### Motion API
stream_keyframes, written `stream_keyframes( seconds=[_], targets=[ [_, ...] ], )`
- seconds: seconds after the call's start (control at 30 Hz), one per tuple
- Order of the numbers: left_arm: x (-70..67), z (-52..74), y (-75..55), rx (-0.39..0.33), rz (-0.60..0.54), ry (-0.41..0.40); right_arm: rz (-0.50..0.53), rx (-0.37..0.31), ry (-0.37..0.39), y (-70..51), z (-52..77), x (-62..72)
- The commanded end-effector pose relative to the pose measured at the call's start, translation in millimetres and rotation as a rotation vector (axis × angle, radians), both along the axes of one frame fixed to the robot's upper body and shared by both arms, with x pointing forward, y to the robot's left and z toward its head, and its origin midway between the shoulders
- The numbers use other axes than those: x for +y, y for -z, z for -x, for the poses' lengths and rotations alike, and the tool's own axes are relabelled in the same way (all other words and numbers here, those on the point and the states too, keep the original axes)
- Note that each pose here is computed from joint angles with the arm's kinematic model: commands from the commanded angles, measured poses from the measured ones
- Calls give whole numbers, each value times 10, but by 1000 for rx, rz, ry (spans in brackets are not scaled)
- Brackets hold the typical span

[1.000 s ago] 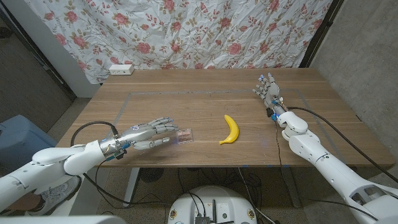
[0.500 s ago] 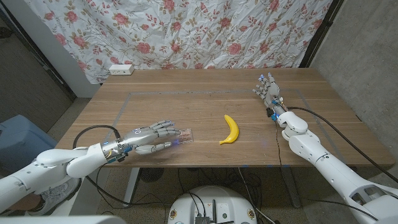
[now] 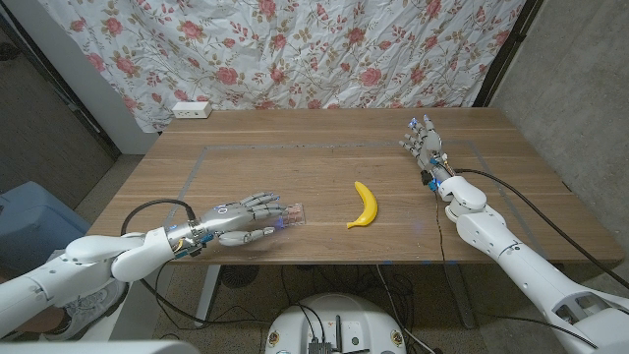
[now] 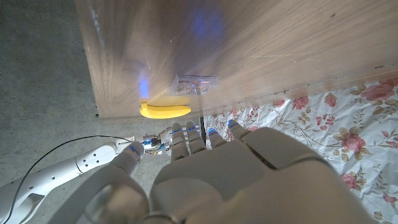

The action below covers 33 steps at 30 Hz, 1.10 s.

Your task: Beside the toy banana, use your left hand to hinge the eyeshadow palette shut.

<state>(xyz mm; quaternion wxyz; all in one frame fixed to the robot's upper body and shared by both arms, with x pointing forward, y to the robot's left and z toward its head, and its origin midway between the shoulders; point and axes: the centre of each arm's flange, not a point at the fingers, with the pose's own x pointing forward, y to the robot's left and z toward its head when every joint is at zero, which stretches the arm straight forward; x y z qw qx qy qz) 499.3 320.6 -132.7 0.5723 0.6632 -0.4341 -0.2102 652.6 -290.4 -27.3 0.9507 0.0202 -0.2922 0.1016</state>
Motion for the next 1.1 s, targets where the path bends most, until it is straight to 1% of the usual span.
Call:
stream_keyframes(
  seconds=[0.03, 0.37, 0.6, 1.1],
  targets=[
    [-32, -54, 10, 17, -24, -30, 0, 0, 0, 1, 0, 0],
    [-83, -94, 13, 41, -56, -19, 0, 0, 0, 1, 0, 0],
    [-101, -117, -2, 53, -56, -35, 0, 0, 0, 1, 0, 0],
    [-109, -123, -4, 59, -71, -50, 0, 0, 0, 2, 1, 0]
  ],
)
